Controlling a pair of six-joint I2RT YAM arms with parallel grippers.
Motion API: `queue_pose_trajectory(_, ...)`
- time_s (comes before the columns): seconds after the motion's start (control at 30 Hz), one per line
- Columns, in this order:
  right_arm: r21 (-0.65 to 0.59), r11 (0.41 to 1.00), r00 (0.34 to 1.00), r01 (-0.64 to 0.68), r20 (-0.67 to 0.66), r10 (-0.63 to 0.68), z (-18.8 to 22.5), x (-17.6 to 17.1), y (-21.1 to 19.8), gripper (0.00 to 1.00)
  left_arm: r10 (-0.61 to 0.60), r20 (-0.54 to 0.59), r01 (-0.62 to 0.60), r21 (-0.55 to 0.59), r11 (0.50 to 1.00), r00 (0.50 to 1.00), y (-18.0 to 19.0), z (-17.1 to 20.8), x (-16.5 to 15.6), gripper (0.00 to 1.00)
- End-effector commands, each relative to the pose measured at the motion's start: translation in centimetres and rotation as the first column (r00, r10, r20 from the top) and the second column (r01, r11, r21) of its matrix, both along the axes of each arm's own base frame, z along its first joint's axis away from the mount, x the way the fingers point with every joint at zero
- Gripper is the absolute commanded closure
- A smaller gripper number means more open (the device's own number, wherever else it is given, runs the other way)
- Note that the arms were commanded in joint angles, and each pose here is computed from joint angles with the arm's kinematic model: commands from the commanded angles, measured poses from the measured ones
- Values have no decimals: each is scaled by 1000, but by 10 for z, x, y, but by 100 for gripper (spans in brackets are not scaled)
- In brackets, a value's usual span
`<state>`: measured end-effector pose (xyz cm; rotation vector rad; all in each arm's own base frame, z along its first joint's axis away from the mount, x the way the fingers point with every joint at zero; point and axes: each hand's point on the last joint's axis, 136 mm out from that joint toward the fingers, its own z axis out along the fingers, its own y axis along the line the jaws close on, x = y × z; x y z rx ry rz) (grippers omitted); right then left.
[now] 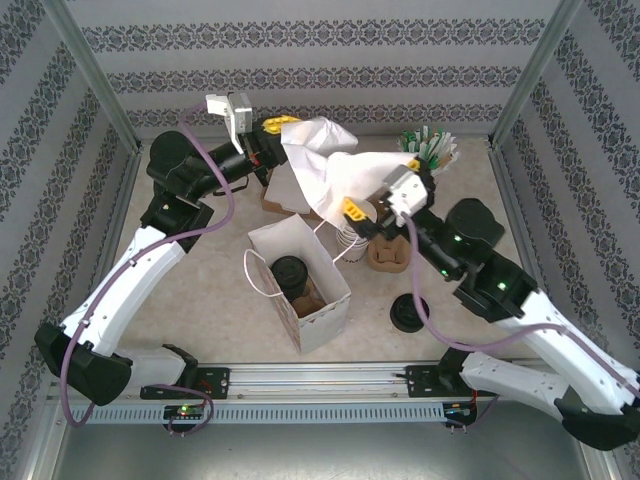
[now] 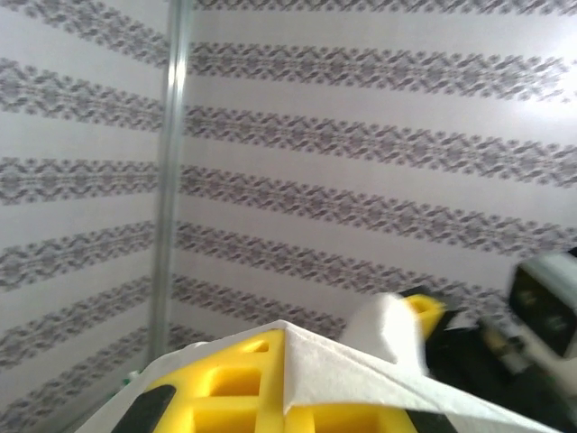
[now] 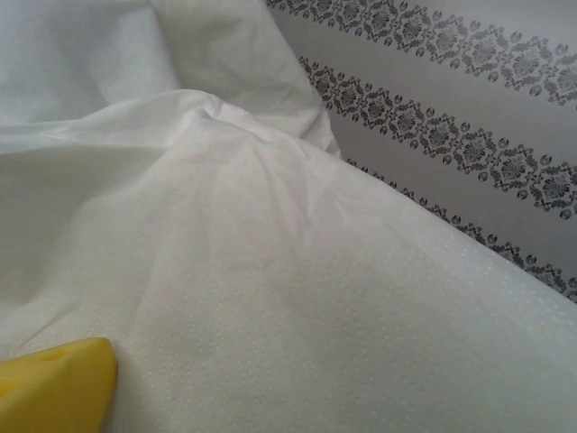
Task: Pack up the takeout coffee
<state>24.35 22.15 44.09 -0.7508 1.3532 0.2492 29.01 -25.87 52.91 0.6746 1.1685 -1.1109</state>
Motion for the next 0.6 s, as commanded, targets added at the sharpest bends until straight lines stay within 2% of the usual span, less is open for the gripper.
queue_pose_trajectory(0.0, -9, 1000, 994, -18, 110, 19, 21, 8, 17, 2, -158, 14, 158, -59, 986, 987, -3, 13, -32, 100)
queue_pose_trajectory(0.13, -31, 1000, 988, -6, 155, 11, 30, 23, 33, 2, -237, -20, 236, -43, 971, 971, -14, 6, -44, 100)
queue_pose_trajectory(0.4, 18, 1000, 960, -1, 279, -4, 51, 32, 45, 2, -328, -84, 324, -54, 945, 941, -29, -5, -55, 100)
queue_pose_trajectory(0.57, 1, 997, 946, -79, 315, 74, 52, 21, 55, 2, -347, -127, 343, -55, 938, 929, -33, -12, -53, 100)
